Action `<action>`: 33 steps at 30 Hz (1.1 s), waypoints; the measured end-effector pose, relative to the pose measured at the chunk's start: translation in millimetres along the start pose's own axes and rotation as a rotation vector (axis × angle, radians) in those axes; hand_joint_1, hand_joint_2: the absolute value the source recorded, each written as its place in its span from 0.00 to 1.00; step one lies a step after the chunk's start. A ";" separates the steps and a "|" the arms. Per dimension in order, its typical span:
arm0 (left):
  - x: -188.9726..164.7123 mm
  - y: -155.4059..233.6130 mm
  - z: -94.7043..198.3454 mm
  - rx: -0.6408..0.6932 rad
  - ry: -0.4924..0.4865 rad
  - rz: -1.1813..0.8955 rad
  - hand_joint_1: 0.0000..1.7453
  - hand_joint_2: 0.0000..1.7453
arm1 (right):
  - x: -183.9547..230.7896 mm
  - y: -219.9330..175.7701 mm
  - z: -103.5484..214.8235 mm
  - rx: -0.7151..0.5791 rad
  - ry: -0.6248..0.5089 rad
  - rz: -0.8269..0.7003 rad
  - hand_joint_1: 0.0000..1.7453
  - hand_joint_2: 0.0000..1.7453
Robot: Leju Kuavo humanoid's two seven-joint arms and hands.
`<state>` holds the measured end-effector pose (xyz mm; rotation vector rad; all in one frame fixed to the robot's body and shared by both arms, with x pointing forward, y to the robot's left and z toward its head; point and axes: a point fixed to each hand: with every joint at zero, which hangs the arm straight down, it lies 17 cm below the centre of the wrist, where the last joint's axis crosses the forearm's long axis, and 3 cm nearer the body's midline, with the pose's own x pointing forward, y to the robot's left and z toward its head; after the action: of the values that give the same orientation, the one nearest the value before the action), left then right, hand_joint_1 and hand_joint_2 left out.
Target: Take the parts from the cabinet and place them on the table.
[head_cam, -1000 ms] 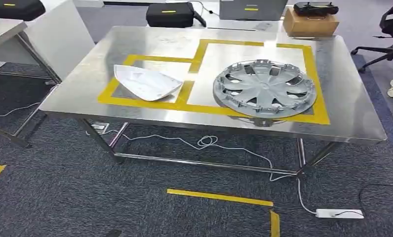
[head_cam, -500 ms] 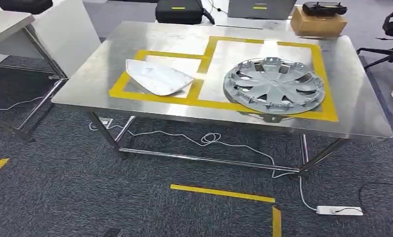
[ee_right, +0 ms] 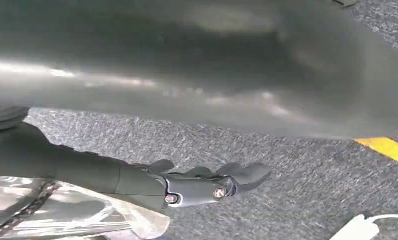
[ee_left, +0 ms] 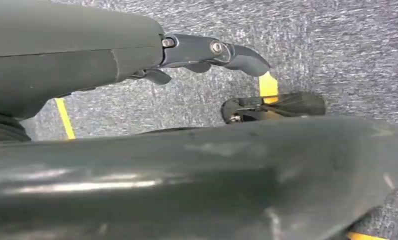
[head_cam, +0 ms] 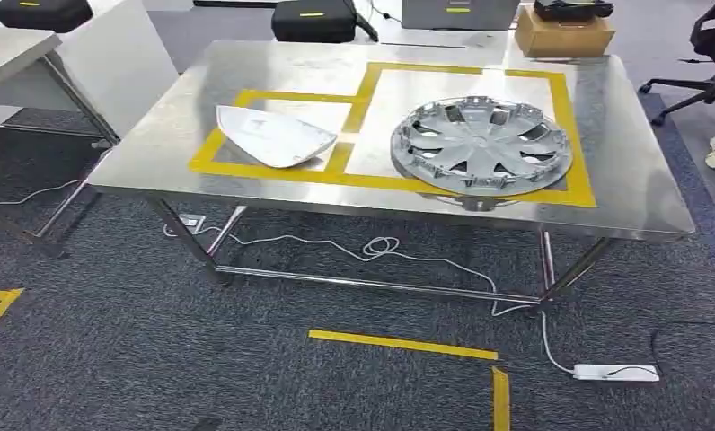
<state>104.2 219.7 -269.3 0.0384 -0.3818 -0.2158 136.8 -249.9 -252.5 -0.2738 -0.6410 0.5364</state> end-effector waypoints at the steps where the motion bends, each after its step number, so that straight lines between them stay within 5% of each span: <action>1: 0.6 2.2 -0.4 0.003 -0.001 -0.001 0.00 0.00 | 1.4 1.3 0.0 0.001 -0.002 -0.002 0.00 0.00; 33: 1.4 2.8 -0.7 0.008 -0.004 -0.014 0.00 0.00 | 1.0 2.1 0.7 0.000 -0.001 -0.008 0.00 0.00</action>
<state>106.3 222.1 -269.2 0.0481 -0.3861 -0.2283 136.2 -247.6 -252.2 -0.2707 -0.6425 0.5291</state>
